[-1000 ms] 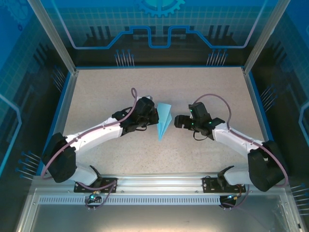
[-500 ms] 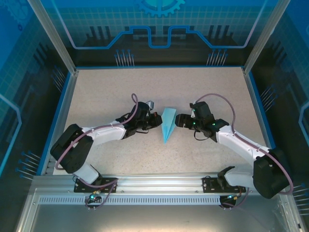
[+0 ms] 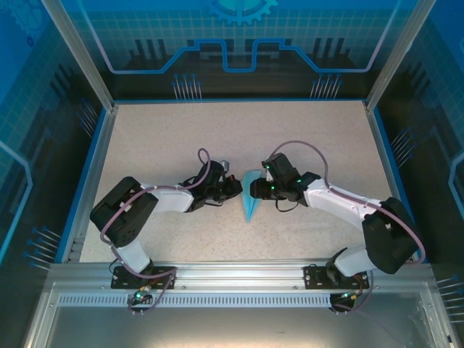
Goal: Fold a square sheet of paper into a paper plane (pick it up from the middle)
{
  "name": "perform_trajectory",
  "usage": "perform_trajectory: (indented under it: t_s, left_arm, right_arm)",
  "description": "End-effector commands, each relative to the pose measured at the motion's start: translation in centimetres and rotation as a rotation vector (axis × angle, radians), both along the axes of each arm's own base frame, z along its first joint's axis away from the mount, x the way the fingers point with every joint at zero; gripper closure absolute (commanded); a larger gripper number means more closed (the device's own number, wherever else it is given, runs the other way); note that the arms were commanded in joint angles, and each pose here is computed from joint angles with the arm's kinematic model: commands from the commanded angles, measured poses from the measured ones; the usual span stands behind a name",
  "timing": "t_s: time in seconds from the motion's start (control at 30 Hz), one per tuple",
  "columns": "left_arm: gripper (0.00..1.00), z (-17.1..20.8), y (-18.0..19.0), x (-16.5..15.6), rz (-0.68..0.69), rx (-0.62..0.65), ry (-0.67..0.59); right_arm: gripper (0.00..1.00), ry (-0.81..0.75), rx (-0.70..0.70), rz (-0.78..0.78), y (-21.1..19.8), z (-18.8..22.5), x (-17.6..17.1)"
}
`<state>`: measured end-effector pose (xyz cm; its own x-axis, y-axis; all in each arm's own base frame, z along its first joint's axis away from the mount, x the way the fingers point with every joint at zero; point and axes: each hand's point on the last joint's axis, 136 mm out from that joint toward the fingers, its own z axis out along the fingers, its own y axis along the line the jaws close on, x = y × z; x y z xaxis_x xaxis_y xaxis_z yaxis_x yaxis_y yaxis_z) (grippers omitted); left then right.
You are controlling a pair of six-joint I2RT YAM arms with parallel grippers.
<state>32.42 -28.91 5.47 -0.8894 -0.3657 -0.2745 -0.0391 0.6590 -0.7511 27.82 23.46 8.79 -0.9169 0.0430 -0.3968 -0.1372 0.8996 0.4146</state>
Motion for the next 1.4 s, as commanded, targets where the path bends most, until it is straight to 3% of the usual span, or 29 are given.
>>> perform_trajectory:
  t_s: [0.0,0.53,1.17,1.37]
  left_arm:
    - [1.0,-1.1,0.5,-0.2,0.017,-0.005,0.026]
    - [1.0,-1.0,0.3,-0.3,0.006,-0.012,0.025]
    - [1.0,-1.2,0.4,-0.3,0.009,-0.01,0.037]
    - [1.0,-1.5,0.6,-0.3,0.017,-0.008,0.045]
  right_arm:
    - [0.58,0.048,-0.02,-0.012,0.9,-0.2,-0.6]
    - [0.56,0.174,-0.061,0.003,2.6,-3.4,-1.8]
    - [0.45,0.201,-0.062,0.036,3.6,-4.8,-1.9]
    - [0.47,0.199,-0.082,0.031,3.3,-5.0,-1.9]
